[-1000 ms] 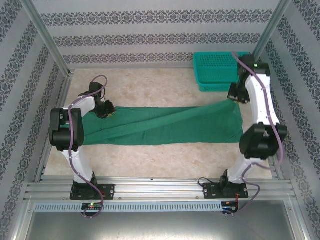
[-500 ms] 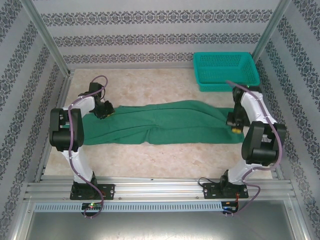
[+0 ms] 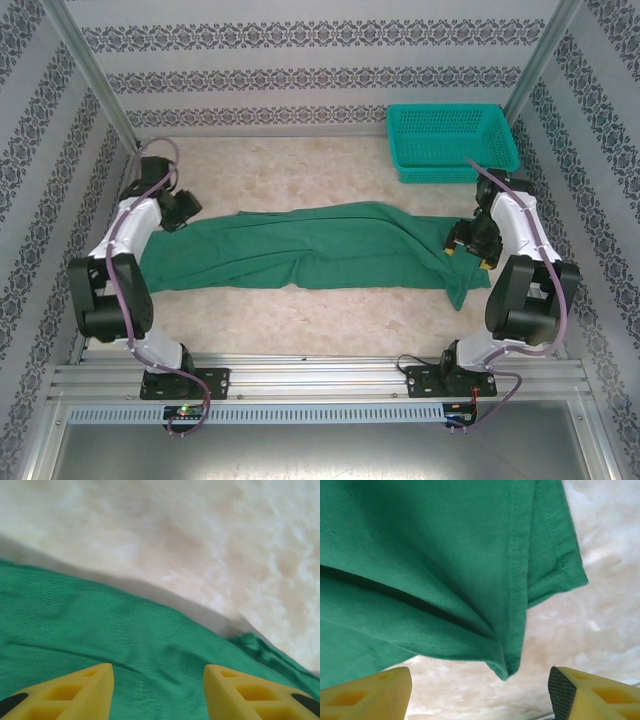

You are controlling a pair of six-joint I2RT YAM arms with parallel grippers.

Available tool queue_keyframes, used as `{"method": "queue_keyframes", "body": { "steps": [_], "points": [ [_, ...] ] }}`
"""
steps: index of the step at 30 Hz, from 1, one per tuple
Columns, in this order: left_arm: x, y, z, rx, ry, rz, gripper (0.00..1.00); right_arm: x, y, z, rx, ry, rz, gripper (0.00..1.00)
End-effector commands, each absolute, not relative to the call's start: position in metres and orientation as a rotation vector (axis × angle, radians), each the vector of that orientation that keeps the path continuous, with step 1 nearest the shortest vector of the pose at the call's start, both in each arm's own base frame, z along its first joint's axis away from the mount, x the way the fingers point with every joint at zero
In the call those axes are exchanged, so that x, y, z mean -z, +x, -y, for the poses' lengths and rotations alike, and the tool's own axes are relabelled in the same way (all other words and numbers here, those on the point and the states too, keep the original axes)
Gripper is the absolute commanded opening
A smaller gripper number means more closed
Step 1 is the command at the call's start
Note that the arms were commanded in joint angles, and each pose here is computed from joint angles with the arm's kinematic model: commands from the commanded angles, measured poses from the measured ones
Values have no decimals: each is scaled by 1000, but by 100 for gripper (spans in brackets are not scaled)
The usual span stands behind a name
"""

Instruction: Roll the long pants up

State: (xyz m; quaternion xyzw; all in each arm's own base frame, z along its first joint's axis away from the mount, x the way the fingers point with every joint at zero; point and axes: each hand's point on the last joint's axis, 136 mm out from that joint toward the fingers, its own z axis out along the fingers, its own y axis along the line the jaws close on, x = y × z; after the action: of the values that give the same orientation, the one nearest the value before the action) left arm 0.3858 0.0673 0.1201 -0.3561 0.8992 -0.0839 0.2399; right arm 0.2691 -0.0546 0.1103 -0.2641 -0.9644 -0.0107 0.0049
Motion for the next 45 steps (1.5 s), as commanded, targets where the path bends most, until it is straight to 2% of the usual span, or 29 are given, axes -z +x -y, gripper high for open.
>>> {"method": "queue_keyframes", "body": {
  "steps": [1,5,9,28,38,45],
  "points": [
    [-93,319,-115,207,-1359,-2378,51,-100,286,46,151,-861,3018,72],
    [-100,249,-160,97,-1636,-2178,56,-103,298,35,211,-831,3039,71],
    [-115,212,-173,50,-1711,-2025,63,-105,307,30,221,-800,3056,70],
    [-56,240,-148,376,-1760,-2171,62,-104,305,26,240,-816,3062,69],
    [-79,214,-122,381,-1674,-2194,67,-105,306,27,249,-826,3069,69],
    [-72,200,-115,356,-1694,-2229,68,-102,308,23,274,-817,3068,68]
  ]
}}
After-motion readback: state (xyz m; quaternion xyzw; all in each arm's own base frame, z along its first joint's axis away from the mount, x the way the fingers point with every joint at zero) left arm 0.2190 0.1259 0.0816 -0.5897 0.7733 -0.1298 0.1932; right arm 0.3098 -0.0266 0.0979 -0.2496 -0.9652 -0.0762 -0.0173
